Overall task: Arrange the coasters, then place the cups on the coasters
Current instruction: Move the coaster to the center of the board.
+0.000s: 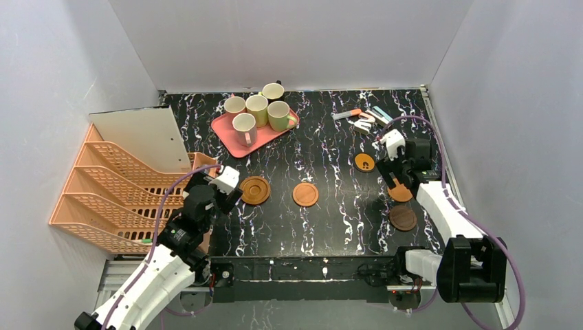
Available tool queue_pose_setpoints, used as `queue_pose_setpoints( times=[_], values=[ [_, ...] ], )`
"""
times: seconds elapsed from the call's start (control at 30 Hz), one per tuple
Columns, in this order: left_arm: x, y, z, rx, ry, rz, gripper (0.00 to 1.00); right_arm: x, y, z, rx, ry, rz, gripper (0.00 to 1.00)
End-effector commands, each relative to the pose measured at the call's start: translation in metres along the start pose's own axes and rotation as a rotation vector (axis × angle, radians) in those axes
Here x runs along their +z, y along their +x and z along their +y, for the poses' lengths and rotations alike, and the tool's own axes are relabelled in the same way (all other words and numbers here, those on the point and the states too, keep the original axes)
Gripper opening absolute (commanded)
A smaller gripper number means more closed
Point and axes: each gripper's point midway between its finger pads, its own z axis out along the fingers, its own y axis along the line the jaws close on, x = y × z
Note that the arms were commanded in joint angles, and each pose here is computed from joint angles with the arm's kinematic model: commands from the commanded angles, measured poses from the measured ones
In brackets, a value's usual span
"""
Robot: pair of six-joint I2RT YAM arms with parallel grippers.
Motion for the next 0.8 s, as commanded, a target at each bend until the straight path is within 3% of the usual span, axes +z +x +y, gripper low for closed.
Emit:
queue_pose_setpoints(
  times=[0.0,0.23,0.4,0.77],
  values=[
    [0.0,0.002,0.005,-0.023,-0.033,0.006,0.98,0.013,0.011,-0.02,0.016,0.041,-0.009,0.99],
    [-0.001,0.001,0.006,-0.032,-0.038,-0.008,0.98,0.042,0.044,-0.025,0.061,0.037,0.055,0.99],
    [0.0,0.003,0.005,-0.032,-0.037,-0.001,0.98,0.055,0.055,-0.006,0.058,-0.069,0.098,0.99],
    [-0.001,0.001,0.008,-0.041,-0.052,-0.01,0.98,0.024,0.03,0.051,-0.09,-0.343,-0.057,0.99]
  ],
)
